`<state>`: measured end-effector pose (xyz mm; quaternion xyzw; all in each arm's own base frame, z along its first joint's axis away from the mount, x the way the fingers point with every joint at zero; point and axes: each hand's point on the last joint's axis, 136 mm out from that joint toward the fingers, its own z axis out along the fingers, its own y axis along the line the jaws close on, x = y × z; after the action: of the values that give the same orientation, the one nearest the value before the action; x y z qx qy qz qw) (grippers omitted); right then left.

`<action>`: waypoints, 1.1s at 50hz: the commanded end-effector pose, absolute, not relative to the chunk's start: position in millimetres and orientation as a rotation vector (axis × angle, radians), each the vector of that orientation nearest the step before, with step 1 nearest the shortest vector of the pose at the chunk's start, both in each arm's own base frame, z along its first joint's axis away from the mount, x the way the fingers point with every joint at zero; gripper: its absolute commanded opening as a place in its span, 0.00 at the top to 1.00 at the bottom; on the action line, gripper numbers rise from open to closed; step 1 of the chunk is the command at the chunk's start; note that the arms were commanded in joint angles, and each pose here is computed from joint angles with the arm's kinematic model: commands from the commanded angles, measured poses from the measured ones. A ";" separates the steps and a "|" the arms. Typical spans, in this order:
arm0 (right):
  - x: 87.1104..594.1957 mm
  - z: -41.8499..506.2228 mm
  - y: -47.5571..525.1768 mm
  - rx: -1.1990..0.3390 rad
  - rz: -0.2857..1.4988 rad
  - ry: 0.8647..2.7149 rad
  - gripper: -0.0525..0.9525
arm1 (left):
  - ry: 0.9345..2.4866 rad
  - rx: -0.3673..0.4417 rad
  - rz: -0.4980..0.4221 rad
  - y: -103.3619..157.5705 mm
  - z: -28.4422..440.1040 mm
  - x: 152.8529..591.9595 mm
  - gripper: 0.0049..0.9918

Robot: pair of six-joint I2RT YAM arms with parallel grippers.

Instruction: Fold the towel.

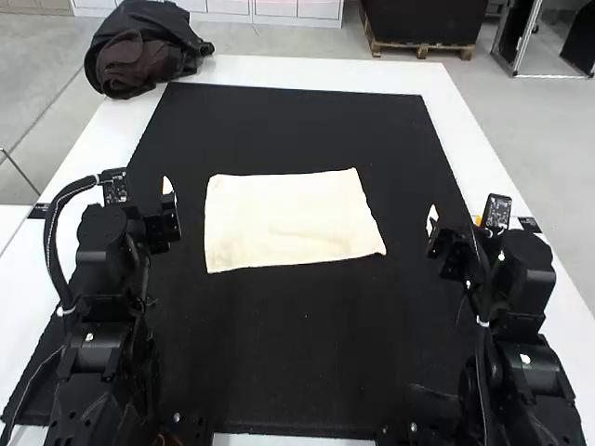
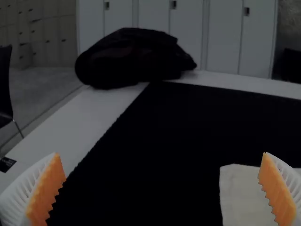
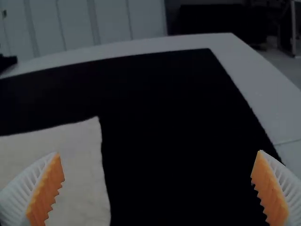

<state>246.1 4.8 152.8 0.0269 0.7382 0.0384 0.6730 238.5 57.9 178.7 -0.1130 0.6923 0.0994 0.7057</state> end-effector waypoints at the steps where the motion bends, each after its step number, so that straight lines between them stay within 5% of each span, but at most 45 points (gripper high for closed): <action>1: 245.6 148.8 9.2 0.070 0.126 1.672 0.03 | 1.528 -0.262 0.213 58.3 179.7 238.3 0.02; 8: 245.7 148.4 7.3 0.082 0.125 1.673 0.03 | 1.528 -0.259 0.203 56.8 179.7 238.7 0.03; 21: 246.8 164.2 7.7 -0.007 0.048 1.609 0.03 | 1.487 -0.414 0.029 55.3 180.5 239.1 0.03; 23: 246.9 171.0 7.7 -0.143 -0.086 1.575 0.03 | 1.456 -0.387 0.049 55.3 189.8 238.6 0.03; 28: 246.4 190.6 7.3 -0.263 -0.228 1.482 0.04 | 1.358 -0.145 0.279 51.2 225.6 234.6 0.04; 34: 237.3 241.7 -5.1 -0.183 -0.306 1.285 0.04 | 1.195 0.014 0.213 23.1 265.1 227.8 0.04; 44: 229.6 311.3 -2.6 -0.127 -0.219 1.220 0.04 | 1.059 0.029 0.204 17.5 335.3 208.7 0.03; 55: 294.7 328.3 2.8 -0.081 -0.079 1.472 0.04 | 1.304 0.018 0.208 27.0 348.6 272.8 0.03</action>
<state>267.7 0.7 327.3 -0.0566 0.6336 -0.0734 0.7681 245.0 25.7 350.4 0.0007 0.5678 0.0946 0.8177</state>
